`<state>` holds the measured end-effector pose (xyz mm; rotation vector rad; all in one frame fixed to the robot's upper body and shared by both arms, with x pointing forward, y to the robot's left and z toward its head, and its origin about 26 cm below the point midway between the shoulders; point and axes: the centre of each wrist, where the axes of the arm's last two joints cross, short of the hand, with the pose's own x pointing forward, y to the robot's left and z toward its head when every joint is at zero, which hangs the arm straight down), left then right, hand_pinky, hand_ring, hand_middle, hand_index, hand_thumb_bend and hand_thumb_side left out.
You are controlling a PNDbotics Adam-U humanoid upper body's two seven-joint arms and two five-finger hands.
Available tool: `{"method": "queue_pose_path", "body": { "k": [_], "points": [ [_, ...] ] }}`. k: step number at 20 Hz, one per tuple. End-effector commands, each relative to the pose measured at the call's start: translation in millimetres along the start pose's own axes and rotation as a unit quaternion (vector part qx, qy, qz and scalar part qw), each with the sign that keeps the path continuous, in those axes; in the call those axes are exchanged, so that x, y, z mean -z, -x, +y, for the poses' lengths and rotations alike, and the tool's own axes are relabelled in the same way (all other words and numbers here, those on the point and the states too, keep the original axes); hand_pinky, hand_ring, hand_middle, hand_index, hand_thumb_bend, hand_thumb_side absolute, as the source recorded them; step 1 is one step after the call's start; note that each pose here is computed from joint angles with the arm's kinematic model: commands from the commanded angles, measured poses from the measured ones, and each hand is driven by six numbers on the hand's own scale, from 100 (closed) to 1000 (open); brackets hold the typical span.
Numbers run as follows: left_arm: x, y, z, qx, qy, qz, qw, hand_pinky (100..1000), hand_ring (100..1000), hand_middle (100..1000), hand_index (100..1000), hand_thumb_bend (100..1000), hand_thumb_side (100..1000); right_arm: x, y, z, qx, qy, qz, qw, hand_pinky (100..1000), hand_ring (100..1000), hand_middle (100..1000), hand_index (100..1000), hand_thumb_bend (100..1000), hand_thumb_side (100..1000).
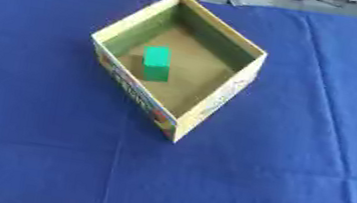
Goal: Pick up objects on the table and place them in the box.
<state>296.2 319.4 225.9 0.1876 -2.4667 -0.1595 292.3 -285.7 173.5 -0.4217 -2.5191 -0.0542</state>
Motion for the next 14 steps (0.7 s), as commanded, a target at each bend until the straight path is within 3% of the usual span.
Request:
{"method": "queue_pose_path", "body": {
  "k": [1, 3, 14],
  "points": [
    [-5.9, -2.4, 5.2, 0.002, -0.014, -0.034, 0.999, 503, 599, 670, 832, 198, 1000, 5.4, -5.3, -6.1, -0.010, -0.002, -0.019, 1.000, 885, 893, 739, 829, 100, 785],
    [-11.9, 0.8, 4.4, 0.001, -0.018, -0.041, 0.999, 547, 670, 753, 853, 221, 1000, 5.1, -5.2, -6.6, -0.011, -0.001, -0.020, 1.000, 884, 893, 739, 828, 100, 785],
    [-23.6, 7.4, 0.4, 0.013, -0.024, -0.058, 0.998, 581, 695, 768, 879, 280, 1000, 4.1, -4.7, -8.1, -0.014, -0.001, -0.027, 1.000, 887, 895, 741, 823, 100, 793]
  ]
}}
